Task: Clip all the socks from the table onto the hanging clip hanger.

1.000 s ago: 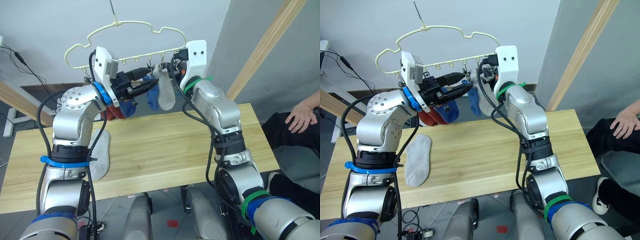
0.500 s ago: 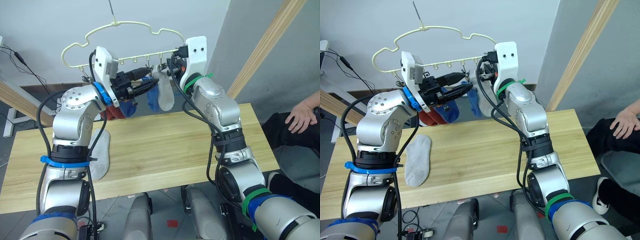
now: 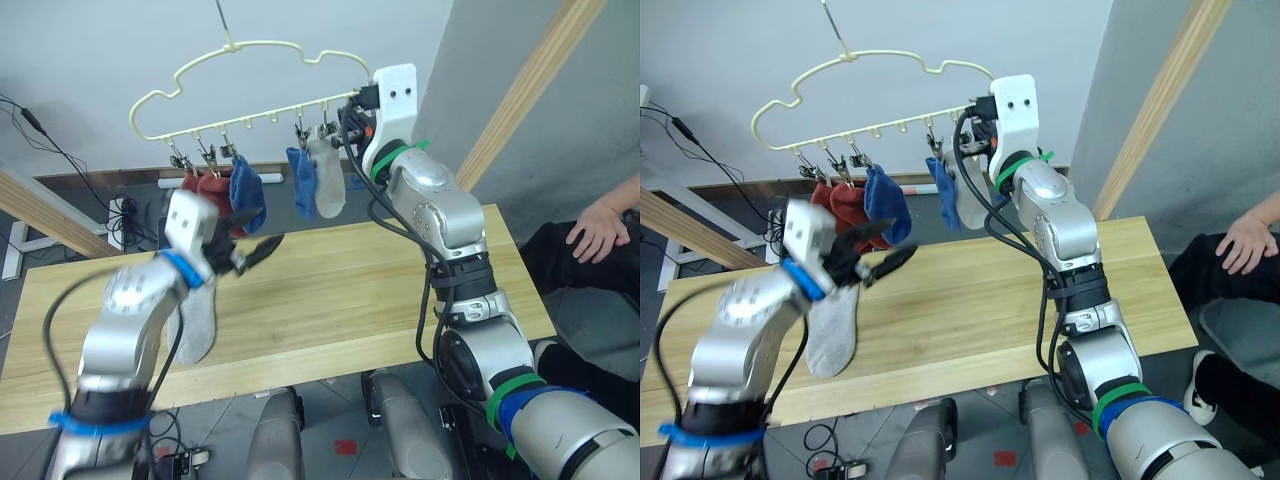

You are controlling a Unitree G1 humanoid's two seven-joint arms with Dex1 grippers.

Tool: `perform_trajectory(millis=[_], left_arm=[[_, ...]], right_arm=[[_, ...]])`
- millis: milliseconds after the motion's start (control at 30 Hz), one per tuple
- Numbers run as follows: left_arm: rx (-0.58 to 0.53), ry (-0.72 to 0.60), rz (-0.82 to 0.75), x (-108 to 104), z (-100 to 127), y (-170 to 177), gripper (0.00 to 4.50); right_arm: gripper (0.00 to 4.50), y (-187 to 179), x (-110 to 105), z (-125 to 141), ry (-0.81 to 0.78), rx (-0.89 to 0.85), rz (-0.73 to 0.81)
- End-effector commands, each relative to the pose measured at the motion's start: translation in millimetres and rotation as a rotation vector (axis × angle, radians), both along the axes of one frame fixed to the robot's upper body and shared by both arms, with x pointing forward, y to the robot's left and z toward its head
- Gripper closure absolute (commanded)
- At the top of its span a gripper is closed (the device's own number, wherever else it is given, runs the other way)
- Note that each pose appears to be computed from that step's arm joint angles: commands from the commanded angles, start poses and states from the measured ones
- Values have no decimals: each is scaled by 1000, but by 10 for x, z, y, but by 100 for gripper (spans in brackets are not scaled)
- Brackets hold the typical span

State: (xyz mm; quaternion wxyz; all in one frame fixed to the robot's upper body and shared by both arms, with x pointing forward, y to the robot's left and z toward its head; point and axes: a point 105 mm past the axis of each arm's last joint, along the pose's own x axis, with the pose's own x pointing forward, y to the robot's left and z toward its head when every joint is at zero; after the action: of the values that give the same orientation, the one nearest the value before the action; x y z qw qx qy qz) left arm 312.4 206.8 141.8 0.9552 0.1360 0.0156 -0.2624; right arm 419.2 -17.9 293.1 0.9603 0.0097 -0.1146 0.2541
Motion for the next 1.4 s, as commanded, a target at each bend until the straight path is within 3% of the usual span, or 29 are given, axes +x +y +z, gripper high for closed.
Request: perform_trajectory(millis=[33, 233, 433, 633, 833, 933, 1167, 1267, 1400], left_arm=[[-18, -5, 265, 29, -61, 552, 3], [-91, 150, 478, 145, -491, 1094, 3], [-109, 275, 459, 219, -802, 1111, 3], [-62, 377, 494, 157, -1077, 1180, 182], [-43, 385, 452, 115, -1120, 1126, 355], [13, 272, 257, 208, -905, 756, 437], [-52, -18, -322, 319, -23, -746, 445], [-83, -85, -414, 331, 202, -1048, 445], [-123, -148, -409, 460, 366, -1199, 445]], right_arm=[[450, 51, -50, 171, -51, 12, 32], [450, 93, -51, 187, -54, -11, 52], [450, 108, -70, 204, -61, -27, 60], [450, 118, -85, 212, -64, -34, 65], [450, 123, -90, 218, -67, -34, 67], [450, 124, -89, 226, -68, -33, 66], [450, 112, -88, 242, -70, -29, 62], [450, 111, -95, 250, -70, -29, 62], [450, 105, -99, 258, -71, -28, 60]])
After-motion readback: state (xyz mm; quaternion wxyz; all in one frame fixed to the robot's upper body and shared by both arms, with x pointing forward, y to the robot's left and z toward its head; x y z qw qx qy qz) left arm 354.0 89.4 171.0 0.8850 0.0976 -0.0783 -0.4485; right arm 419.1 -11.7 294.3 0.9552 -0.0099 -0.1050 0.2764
